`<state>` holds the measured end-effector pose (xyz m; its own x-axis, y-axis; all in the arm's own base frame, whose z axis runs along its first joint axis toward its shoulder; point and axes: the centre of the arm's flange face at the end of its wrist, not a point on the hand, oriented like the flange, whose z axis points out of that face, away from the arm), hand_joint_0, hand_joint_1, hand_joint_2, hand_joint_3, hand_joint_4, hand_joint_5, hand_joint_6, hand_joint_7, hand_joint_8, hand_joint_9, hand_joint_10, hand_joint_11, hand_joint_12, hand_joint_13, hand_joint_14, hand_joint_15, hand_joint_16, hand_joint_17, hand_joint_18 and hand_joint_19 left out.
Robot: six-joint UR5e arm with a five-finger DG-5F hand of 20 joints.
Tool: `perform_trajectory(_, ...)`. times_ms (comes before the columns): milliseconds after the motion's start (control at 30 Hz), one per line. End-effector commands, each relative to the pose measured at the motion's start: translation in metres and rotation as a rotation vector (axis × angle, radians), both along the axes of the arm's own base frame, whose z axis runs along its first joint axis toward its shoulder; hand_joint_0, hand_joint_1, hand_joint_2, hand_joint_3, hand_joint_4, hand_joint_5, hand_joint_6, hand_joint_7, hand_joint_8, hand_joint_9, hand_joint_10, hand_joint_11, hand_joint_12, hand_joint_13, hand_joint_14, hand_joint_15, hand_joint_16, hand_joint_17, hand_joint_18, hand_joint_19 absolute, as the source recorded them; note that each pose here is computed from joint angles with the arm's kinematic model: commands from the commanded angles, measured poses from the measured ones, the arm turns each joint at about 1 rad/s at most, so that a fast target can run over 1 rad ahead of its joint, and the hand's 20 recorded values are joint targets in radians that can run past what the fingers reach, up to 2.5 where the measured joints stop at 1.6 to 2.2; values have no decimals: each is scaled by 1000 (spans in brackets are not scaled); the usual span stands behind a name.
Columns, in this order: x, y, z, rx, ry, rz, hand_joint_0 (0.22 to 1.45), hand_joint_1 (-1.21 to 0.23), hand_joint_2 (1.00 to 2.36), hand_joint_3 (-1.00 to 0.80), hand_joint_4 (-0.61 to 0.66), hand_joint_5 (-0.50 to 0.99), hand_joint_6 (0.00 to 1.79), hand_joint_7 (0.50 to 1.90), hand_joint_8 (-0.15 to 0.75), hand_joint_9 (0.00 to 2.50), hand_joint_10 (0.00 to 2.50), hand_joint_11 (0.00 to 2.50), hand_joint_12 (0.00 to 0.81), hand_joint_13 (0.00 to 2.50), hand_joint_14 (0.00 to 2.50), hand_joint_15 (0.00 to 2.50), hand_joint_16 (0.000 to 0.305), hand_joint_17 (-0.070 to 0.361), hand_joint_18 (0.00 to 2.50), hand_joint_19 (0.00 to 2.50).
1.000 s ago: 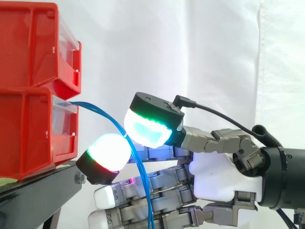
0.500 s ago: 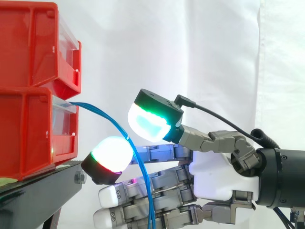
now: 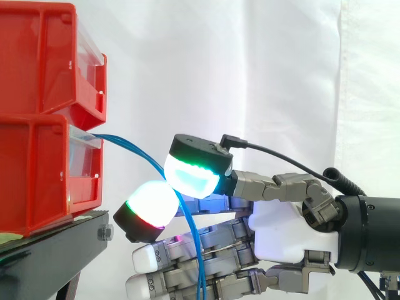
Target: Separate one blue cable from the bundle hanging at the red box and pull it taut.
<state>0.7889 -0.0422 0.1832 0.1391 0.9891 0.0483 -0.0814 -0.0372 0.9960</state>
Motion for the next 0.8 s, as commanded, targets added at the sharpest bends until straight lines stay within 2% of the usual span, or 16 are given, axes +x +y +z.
perform_trajectory(0,0,-1,0,-1,4,-2,599,-579,1024,-134,148,-206,921,941,312,777,12,383,311,691,9,236,32,71,460,214)
perform_trajectory(67,-1,-4,0,-2,4,-2,598,-596,1026,-84,128,-207,932,947,311,769,12,381,314,689,9,235,32,72,460,218)
perform_trajectory(200,-1,-6,0,0,4,-3,618,-647,1025,-121,102,-213,941,898,309,758,13,389,315,687,9,234,32,73,461,219)
perform_trajectory(300,-1,-8,1,0,3,-3,634,-700,1019,-241,129,-216,940,874,304,753,12,401,315,687,10,243,32,73,462,226)
perform_trajectory(333,-1,-9,1,0,3,-5,623,-709,1014,-334,139,-212,933,876,301,756,12,401,314,688,9,240,32,73,463,226)
perform_trajectory(367,-1,-9,-1,-1,5,-5,583,-675,1003,-459,144,-209,931,854,298,762,14,404,317,689,10,253,33,74,464,233)
perform_trajectory(433,-1,-11,1,-2,4,-6,553,-631,1000,-500,154,-206,921,854,303,768,14,398,322,693,10,255,34,77,468,237)
perform_trajectory(633,-1,-14,-1,-2,5,-11,537,-435,1000,-500,153,-194,870,853,317,788,14,376,333,704,10,251,36,81,466,251)
perform_trajectory(767,-2,-19,-1,-2,5,-17,553,-423,1000,-500,158,-192,857,879,318,803,12,386,335,711,10,257,36,81,465,256)
